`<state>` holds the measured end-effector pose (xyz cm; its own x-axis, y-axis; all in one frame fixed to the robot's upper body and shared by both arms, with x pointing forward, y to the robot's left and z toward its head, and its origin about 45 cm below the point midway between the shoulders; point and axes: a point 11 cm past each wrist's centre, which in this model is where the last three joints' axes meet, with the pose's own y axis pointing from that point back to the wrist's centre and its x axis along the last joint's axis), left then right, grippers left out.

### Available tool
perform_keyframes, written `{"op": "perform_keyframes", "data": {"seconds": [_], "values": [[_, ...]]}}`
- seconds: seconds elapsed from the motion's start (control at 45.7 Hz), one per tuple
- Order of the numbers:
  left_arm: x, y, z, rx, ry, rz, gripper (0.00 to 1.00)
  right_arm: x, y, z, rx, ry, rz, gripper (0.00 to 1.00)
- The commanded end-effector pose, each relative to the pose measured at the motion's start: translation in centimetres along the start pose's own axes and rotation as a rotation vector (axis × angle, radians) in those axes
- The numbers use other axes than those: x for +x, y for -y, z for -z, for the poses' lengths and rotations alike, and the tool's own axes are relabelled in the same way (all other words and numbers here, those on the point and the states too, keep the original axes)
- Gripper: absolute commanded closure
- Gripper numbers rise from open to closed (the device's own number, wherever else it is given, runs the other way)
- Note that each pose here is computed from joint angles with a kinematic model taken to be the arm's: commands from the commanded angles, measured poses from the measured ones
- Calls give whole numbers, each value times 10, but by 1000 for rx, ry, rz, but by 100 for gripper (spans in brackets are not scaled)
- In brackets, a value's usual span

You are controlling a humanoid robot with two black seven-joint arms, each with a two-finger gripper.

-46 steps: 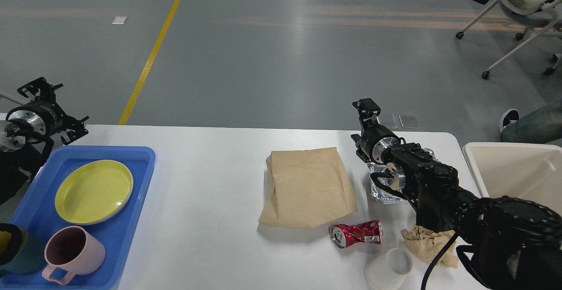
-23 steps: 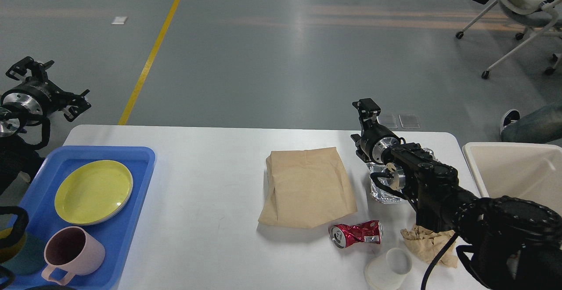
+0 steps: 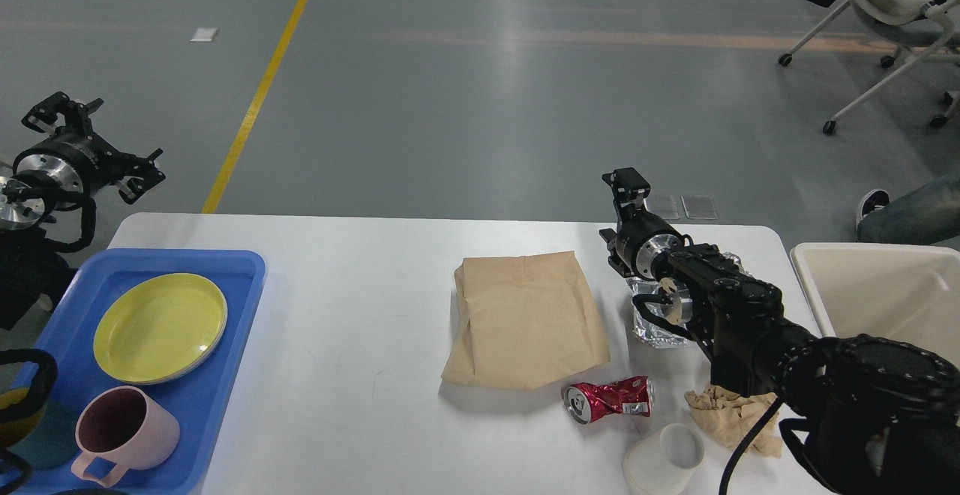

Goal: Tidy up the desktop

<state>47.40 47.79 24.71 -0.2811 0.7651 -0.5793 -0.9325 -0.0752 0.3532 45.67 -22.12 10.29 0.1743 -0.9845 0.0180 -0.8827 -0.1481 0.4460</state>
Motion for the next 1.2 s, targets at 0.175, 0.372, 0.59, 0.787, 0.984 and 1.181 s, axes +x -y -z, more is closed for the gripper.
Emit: {"op": "perform_keyframes", "data": {"seconds": [0.175, 0.372, 0.59, 0.787, 0.984, 1.181], "values": [[-6, 8, 38, 70, 2, 10, 4, 0, 0, 0, 2, 0, -1, 0], [-10, 14, 72, 125, -7, 19, 4, 0, 0, 0, 0, 0, 0, 0], [-27, 20, 98, 156, -18, 49, 4, 0, 0, 0, 0, 0, 0, 0], [-20, 19, 98, 113, -21, 39, 4, 0, 0, 0, 0, 0, 0, 0], [-5, 15, 105, 110, -37, 15, 4, 0, 0, 0, 0, 0, 0, 0], [-2, 16, 98, 1, -32, 7, 4, 0, 0, 0, 0, 0, 0, 0]]}}
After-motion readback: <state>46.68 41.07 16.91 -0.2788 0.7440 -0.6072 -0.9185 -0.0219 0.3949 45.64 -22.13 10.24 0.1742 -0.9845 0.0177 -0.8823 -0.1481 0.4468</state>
